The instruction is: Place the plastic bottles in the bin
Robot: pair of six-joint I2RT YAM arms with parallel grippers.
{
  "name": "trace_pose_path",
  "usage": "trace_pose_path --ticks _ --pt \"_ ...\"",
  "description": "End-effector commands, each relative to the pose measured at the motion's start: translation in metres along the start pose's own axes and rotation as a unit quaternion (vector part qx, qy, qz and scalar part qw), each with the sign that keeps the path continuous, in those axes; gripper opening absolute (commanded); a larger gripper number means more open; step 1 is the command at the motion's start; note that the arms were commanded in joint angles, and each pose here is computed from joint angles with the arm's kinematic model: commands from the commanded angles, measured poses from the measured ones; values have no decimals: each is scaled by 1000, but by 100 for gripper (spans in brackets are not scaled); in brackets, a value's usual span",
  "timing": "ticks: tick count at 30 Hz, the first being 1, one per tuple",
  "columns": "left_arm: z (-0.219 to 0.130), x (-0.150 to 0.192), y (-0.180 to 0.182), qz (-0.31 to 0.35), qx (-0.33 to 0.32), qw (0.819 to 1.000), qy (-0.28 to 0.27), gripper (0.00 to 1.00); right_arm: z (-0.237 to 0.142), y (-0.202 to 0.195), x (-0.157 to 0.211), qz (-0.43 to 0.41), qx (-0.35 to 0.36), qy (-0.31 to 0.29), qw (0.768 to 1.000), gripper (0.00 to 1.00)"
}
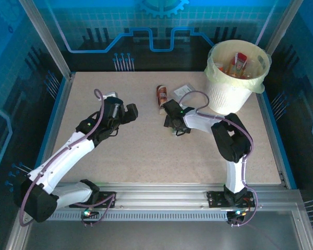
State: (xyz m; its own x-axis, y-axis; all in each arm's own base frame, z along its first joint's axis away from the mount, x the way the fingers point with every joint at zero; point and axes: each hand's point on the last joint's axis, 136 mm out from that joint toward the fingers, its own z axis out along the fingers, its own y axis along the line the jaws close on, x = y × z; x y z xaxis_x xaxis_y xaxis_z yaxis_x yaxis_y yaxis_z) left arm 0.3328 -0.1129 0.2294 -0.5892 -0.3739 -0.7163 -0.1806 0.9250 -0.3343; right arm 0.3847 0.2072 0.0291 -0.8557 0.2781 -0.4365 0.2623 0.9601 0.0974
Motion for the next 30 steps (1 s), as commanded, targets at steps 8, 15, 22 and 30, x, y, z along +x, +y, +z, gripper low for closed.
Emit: trace_pose_path --ticks 8,15,22,30 --pt "2 0 -4 -3 12 1000 4 99 -8 -6 -14 -106 -33 -15 994 71" --pt "3 2 -6 -20 17 1000 11 99 -20 0 -21 -150 -56 -23 987 55" --pt "8 12 -38 -63 89 993 50 99 -51 -4 -32 -166 -67 -52 982 40" --pt "22 22 -85 -83 150 982 81 99 -107 -1 -48 -159 -119 -101 975 34"
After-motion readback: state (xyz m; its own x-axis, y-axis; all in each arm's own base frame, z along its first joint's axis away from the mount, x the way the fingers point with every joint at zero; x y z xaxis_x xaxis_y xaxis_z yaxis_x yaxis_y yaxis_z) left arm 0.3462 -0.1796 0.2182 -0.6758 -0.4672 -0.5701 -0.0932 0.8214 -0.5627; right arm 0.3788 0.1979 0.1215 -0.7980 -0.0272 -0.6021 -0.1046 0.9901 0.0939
